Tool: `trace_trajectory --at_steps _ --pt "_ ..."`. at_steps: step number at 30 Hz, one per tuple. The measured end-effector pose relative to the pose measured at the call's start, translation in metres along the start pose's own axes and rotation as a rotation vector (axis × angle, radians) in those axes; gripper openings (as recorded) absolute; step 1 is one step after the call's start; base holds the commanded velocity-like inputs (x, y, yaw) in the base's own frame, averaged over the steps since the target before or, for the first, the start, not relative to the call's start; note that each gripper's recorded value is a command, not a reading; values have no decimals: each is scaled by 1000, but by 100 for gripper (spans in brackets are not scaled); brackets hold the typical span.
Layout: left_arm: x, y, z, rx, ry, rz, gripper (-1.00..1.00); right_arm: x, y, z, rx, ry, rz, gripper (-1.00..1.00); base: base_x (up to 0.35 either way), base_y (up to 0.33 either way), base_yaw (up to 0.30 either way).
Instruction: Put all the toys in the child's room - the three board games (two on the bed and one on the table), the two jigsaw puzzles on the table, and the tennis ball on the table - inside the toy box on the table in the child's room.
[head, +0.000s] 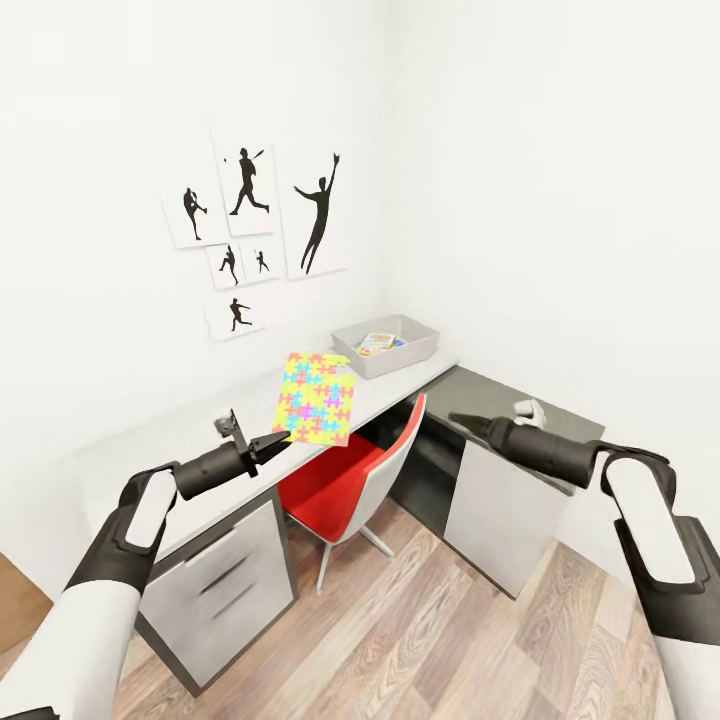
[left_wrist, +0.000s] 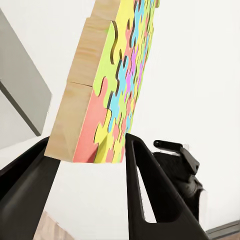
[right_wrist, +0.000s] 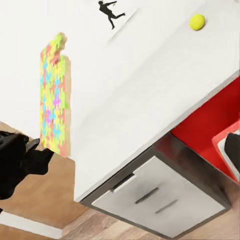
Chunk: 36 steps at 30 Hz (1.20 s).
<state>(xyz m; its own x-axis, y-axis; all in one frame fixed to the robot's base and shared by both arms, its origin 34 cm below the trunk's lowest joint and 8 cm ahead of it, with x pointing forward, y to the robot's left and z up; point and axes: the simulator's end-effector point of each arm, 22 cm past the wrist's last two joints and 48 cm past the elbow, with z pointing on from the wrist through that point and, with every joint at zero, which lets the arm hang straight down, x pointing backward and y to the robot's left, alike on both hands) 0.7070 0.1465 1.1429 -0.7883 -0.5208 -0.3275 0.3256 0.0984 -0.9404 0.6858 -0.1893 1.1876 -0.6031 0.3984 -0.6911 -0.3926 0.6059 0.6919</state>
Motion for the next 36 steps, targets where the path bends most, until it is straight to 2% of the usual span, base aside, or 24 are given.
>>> trace_trajectory --at_steps 2,5,9,12,14,18,21,22,24,26,29,32,36 --pt "3 3 2 -10 7 1 -100 -47 14 -6 -21 -60 -35 100 0 0 0" --pt "4 6 4 -22 9 -1 -100 -89 7 -7 8 -85 -45 100 0 0 0" --pt "-6 5 9 -42 8 6 -100 -133 -5 18 59 -59 -20 100 0 0 0" --pt "-22 -5 19 -42 8 24 -100 -157 6 34 112 -37 -70 100 0 0 0" --pt "-39 -17 28 -33 7 29 -100 -170 23 48 134 -25 -109 100 0 0 0" --pt "-66 -32 51 -30 23 15 -100 -174 41 70 150 -7 -126 100 0 0 0" --pt "-85 -39 79 -98 75 -1 -100 -175 46 78 162 -2 -131 100 0 0 0" --pt "-90 -42 83 -108 79 -5 -100 -175 47 78 163 -1 -131 100 0 0 0" --pt "-103 -46 95 -175 92 -6 -100 -174 45 80 170 3 -126 100 0 0 0" --pt "-114 -46 100 -249 97 1 -100 -171 38 82 180 12 -111 100 0 0 0" --pt "-114 -45 109 -309 111 6 -100 -169 33 83 187 18 -98 100 0 0 0" --pt "-106 -46 120 -326 132 5 -100 -168 32 83 188 18 -96 100 0 0 0" --pt "-103 -45 123 -335 139 7 -100 -170 28 79 193 12 -91 100 0 0 0"
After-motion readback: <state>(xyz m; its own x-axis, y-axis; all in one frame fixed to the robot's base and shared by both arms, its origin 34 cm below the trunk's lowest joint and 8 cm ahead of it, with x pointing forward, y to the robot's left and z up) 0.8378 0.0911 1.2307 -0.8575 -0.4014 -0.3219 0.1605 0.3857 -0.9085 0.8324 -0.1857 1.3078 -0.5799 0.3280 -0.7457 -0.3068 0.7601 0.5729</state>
